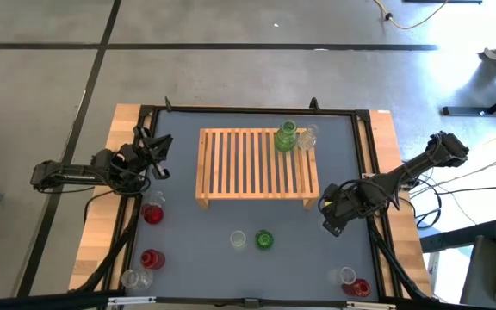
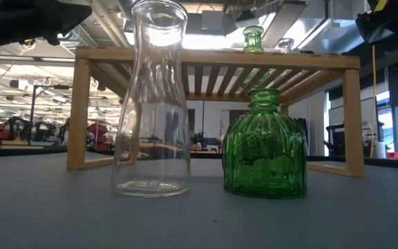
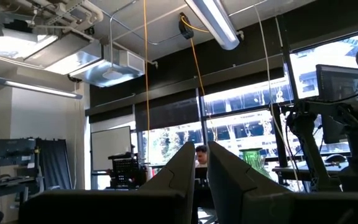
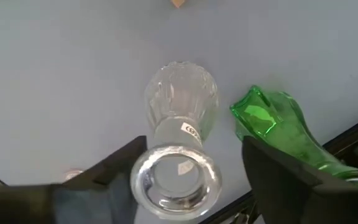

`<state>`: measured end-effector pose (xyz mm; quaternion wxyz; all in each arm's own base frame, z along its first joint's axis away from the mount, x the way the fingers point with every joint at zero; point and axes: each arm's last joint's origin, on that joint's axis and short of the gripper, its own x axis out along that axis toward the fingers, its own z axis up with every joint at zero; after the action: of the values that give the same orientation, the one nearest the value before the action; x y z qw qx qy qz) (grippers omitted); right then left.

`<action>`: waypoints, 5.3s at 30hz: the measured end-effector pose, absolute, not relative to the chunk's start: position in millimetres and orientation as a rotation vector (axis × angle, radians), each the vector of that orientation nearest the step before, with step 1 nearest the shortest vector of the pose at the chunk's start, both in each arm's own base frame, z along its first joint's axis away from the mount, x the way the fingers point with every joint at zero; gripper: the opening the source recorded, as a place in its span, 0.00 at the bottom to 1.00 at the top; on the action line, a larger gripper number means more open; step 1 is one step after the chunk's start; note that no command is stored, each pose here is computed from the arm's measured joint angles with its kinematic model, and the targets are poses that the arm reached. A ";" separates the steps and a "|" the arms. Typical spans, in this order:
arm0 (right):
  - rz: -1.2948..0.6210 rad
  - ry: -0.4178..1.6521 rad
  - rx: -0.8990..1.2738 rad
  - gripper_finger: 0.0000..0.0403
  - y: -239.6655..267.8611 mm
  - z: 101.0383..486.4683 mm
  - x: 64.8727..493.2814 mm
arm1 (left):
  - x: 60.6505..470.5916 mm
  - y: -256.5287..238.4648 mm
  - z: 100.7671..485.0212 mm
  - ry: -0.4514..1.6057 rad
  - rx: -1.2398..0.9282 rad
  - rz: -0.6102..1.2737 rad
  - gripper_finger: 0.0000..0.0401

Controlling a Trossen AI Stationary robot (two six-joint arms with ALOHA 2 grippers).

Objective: Sort vases onto shelf
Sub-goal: Put the transparent bottle on the shelf

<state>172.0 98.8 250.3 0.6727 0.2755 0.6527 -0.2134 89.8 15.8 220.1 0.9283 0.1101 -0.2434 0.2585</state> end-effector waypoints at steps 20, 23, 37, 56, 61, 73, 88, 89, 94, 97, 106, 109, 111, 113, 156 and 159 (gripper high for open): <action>-0.425 1.340 0.614 0.66 98.0 276.7 173.9 | 88.7 15.7 221.6 -0.518 0.222 0.532 0.09; -0.396 1.256 0.596 0.66 99.7 289.9 166.7 | 88.7 15.7 221.6 -0.518 0.222 0.532 0.09; -0.411 1.161 0.559 0.66 132.0 294.7 126.6 | 88.8 15.7 221.6 -0.517 0.222 0.532 0.09; -0.488 1.157 0.389 0.66 146.0 273.2 133.0 | 88.8 15.5 221.7 -0.519 0.231 0.525 0.09; -0.484 1.164 0.399 0.66 146.9 256.3 133.4 | 88.8 15.4 221.7 -0.519 0.231 0.526 0.09; -0.505 1.117 0.365 0.66 143.7 233.6 132.8 | 88.6 15.7 221.8 -0.518 0.229 0.533 0.09; -0.509 1.091 0.338 0.34 142.6 233.1 133.0 | 88.5 15.8 221.8 -0.517 0.228 0.539 0.09; -0.504 1.092 0.329 0.31 142.6 233.1 133.0 | 88.5 15.8 221.8 -0.517 0.228 0.539 0.09; -0.501 1.086 0.314 0.29 142.2 233.3 133.1 | 88.5 15.8 221.8 -0.518 0.228 0.539 0.09; -0.502 1.084 0.312 0.29 142.1 233.3 133.1 | 88.5 15.8 221.8 -0.517 0.228 0.539 0.09; -0.497 1.080 0.320 0.29 138.8 254.0 130.4 | 88.5 15.8 221.8 -0.517 0.228 0.539 0.09; -0.494 1.074 0.323 0.29 136.1 270.7 128.3 | 88.5 15.8 221.8 -0.518 0.228 0.539 0.09; -0.492 1.060 0.328 0.30 134.1 282.7 127.0 | 88.5 15.8 221.8 -0.518 0.228 0.539 0.09; -0.493 1.042 0.328 0.32 132.4 293.9 126.1 | 88.5 15.8 221.9 -0.518 0.228 0.539 0.09; -0.544 0.741 0.094 0.31 30.7 412.7 190.2 | 87.8 15.8 222.9 -0.531 0.225 0.541 0.09; -0.564 0.773 0.062 0.31 25.9 408.7 197.8 | 87.7 15.8 222.9 -0.532 0.225 0.541 0.09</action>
<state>197.8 25.9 408.7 0.8873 0.0296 0.3717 -0.2715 87.7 15.8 222.9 0.9228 0.1095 -0.2591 0.2633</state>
